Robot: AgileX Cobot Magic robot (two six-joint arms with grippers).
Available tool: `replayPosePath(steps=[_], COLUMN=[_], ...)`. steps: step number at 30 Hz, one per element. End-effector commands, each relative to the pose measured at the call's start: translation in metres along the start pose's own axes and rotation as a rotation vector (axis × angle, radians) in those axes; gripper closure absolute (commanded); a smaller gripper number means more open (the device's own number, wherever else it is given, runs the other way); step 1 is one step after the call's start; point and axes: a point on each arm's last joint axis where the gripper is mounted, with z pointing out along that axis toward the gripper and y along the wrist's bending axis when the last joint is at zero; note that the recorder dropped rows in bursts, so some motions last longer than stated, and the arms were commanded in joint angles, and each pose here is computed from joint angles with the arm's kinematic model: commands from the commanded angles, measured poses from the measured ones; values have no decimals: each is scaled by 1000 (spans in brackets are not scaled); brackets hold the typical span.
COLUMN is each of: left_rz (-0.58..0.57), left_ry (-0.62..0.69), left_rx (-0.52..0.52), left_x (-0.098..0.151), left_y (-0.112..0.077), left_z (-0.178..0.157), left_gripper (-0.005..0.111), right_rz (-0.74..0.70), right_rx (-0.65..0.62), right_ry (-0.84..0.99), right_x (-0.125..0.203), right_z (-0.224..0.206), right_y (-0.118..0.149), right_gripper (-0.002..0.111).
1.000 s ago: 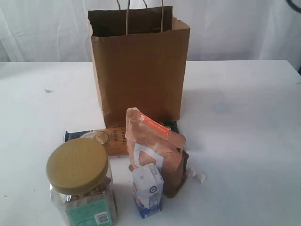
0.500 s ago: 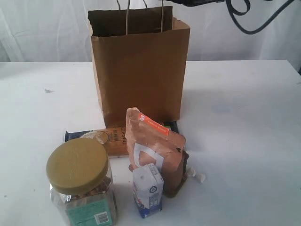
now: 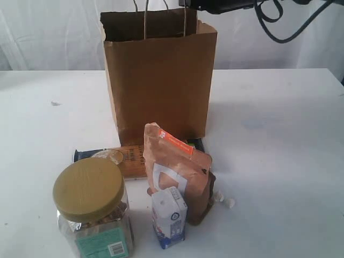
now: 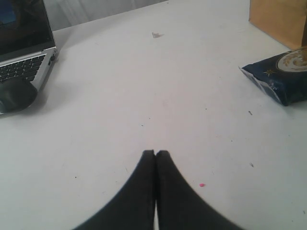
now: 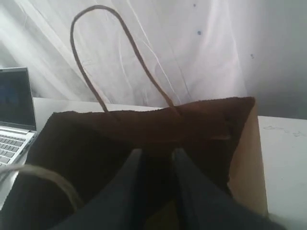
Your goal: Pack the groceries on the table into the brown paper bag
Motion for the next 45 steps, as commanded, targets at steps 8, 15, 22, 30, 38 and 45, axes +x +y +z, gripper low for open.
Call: replayPosePath(steps=[8,15,22,30,38,45], left_rz=[-5,-5,-5,-5,-5,-5], left_ry=[-3,-3,-3,-3,-3,-3], left_rx=[-2,-2,-2,-2,-2,-2], left_x=[1,1,1,1,1,1], left_y=[0,0,0,0,0,0], left_z=[0,0,0,0,0,0], left_gripper=[107,107,107,107,107,107], right_rz=[-374,-395,-391,-384,-209,-128], right_rx=[208,420,278,59,70,35], right_ry=[226,404,684,675,700,795], right_x=[-21,12,152,195,203,214], right_z=[-112,-175,-111,-62,-40,-20], right_y=[17,3,-40,-39,-42,-44], right_gripper=[108,108,108,84,73,73])
